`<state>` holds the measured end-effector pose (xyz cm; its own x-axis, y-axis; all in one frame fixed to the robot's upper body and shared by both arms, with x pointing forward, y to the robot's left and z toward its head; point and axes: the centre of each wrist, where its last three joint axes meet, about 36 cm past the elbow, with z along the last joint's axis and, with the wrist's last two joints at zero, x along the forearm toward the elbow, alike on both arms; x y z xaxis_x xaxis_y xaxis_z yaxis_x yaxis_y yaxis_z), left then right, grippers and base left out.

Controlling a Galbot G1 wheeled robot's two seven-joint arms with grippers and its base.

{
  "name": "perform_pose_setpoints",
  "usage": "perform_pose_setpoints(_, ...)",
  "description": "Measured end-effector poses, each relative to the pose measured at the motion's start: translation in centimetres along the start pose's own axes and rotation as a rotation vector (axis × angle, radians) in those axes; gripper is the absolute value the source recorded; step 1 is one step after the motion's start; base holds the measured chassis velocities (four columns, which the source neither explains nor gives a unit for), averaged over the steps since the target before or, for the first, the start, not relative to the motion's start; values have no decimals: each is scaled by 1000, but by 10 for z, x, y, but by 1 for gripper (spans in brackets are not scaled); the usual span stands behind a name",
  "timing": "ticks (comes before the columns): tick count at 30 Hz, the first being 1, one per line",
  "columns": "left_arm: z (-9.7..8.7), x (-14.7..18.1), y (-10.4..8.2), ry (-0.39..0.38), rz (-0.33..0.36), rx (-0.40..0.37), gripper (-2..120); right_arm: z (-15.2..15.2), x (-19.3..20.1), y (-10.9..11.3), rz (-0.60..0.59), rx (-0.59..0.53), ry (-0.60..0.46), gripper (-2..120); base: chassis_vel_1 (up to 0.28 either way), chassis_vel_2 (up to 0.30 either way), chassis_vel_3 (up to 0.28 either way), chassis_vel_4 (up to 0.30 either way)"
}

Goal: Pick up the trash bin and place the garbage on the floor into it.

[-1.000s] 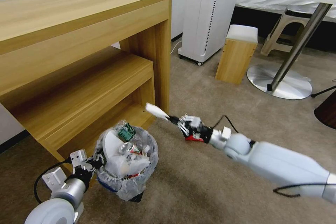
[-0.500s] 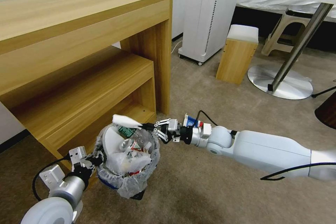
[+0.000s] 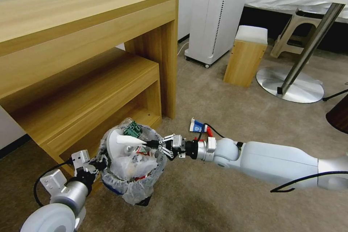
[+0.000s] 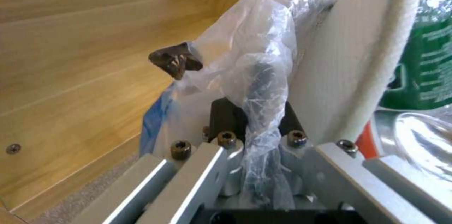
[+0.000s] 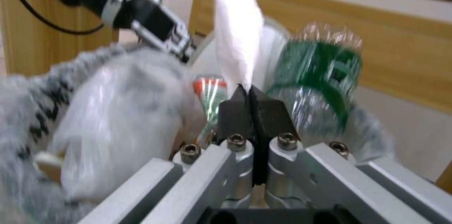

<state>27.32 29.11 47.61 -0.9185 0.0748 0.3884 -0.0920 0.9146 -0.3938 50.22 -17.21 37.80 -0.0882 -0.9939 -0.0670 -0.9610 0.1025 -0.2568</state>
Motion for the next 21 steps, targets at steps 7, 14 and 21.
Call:
perform_pose_setpoints(7, 1, 10, -7, 3, 13, 0, 3, 17, 1, 1, -14, -9, 34, 0, 0, 0, 0, 0)
perform_pose_setpoints(14, 0, 10, -7, 1, 14, 0, 3, 16, 0, 0, -21, -5, 35, 0, 0, 0, 0, 0)
perform_pose_setpoints(21, 1, 8, -5, 6, 11, 3, 3, 8, 1, 3, -24, -6, 22, 12, 0, 0, 0, 0)
